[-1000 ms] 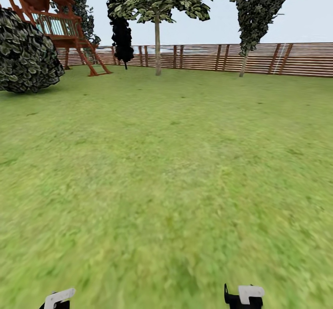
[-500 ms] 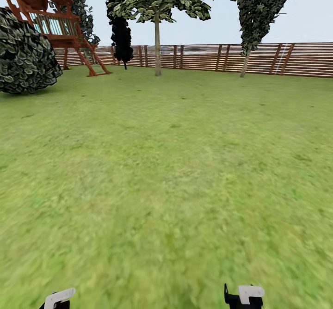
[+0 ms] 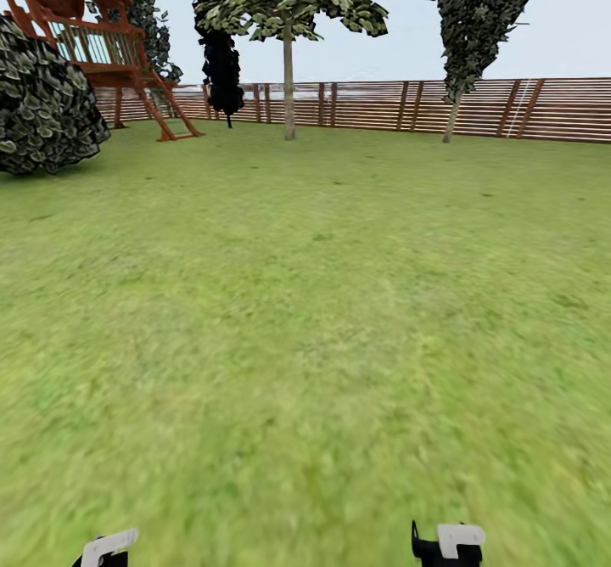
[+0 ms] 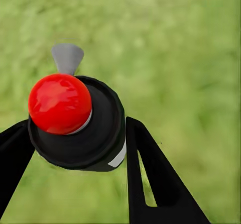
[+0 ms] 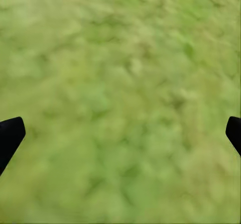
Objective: In the garden, pick up the pesticide atomizer on the floor and spray pesticide onto both trees until each tree trunk is fully covered.
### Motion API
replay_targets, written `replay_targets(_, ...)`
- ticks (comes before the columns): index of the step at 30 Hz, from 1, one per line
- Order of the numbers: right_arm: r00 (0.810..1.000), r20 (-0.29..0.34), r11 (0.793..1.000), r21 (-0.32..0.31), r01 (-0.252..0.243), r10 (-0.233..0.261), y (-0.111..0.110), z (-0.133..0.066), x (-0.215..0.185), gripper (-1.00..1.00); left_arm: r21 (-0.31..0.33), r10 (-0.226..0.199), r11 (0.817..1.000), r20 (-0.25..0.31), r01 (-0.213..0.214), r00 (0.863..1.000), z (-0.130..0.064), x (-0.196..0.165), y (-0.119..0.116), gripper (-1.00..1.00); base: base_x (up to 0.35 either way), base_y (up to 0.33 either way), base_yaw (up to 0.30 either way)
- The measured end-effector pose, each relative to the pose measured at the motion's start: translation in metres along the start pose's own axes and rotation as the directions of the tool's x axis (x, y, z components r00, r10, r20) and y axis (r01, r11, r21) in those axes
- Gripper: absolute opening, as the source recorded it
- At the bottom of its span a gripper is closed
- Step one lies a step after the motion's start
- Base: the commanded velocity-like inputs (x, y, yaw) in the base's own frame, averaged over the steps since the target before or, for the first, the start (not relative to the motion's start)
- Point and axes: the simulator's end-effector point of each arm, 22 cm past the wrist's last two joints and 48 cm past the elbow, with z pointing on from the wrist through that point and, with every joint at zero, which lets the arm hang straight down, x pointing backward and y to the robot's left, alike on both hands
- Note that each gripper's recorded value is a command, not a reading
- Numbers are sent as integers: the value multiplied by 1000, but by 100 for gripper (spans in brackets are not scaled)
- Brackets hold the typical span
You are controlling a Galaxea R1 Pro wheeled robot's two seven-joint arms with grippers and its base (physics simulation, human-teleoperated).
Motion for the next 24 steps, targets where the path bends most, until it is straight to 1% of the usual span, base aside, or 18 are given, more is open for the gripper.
replay_targets(24, 1000, 7, 1000, 4, -1, 1, -2, 0, -3, 100, 1, -2, 1000, 6, 2, 1000, 0, -3, 0, -100, 338, 0, 0)
